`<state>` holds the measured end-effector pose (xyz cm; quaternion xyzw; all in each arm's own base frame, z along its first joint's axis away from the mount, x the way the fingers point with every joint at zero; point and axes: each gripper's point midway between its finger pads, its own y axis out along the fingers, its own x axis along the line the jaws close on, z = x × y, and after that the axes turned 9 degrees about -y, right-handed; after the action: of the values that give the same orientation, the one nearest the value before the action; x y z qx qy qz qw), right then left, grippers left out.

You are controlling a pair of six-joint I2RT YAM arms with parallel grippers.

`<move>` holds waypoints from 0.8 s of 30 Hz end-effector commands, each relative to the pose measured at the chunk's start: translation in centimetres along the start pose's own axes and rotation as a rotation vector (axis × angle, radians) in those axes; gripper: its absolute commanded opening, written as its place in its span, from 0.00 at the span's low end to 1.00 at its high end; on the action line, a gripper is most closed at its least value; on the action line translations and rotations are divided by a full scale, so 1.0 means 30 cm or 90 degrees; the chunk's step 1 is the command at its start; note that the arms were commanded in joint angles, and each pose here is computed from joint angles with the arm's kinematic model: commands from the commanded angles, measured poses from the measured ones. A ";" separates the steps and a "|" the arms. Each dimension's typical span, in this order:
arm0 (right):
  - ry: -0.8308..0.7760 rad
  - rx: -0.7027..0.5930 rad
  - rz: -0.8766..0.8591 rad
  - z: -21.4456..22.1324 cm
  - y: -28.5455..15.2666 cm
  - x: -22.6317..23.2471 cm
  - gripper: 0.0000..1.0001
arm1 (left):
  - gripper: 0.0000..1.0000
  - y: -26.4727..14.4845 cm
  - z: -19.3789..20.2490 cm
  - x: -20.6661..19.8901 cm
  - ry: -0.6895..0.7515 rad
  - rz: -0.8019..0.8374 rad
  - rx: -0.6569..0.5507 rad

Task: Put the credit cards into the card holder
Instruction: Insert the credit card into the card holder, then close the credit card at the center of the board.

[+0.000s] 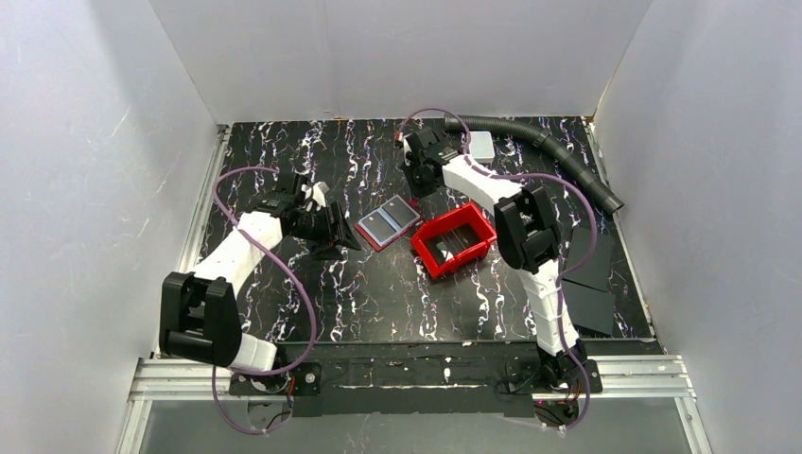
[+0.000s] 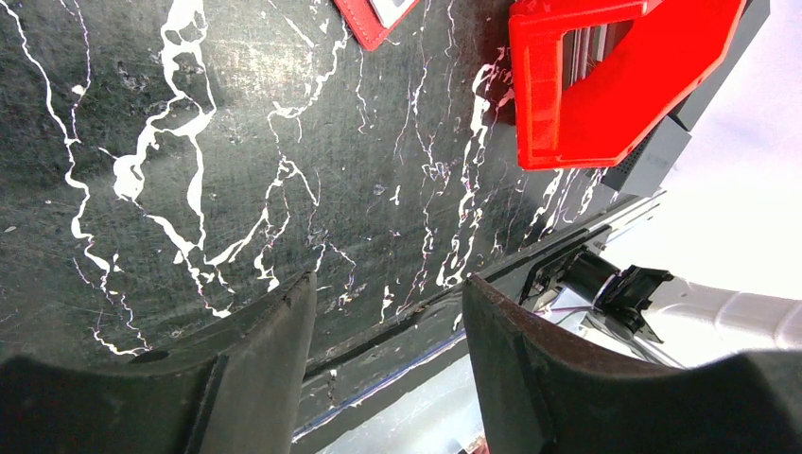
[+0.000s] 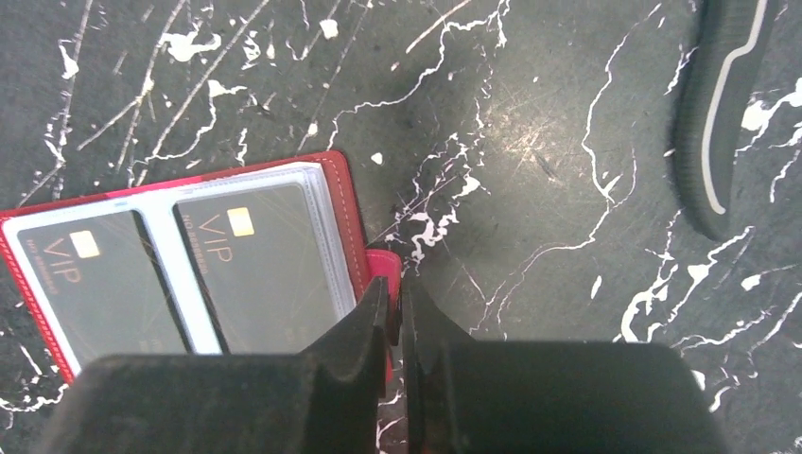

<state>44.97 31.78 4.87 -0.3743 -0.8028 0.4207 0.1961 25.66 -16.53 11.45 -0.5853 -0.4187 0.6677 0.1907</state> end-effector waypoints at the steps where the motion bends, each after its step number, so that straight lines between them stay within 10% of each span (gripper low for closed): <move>1: -0.032 -0.051 0.022 -0.136 -0.131 0.043 0.09 | 0.57 -0.036 0.009 -0.024 0.017 0.018 -0.021; 24: -0.027 -0.106 -0.096 -0.203 -0.344 0.507 0.14 | 0.34 0.101 -0.053 0.111 -0.192 0.080 0.007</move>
<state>35.98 40.63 13.33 -0.3384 -0.8330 0.4181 0.1292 27.37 -15.90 7.34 -0.5124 -0.3966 0.7550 0.1006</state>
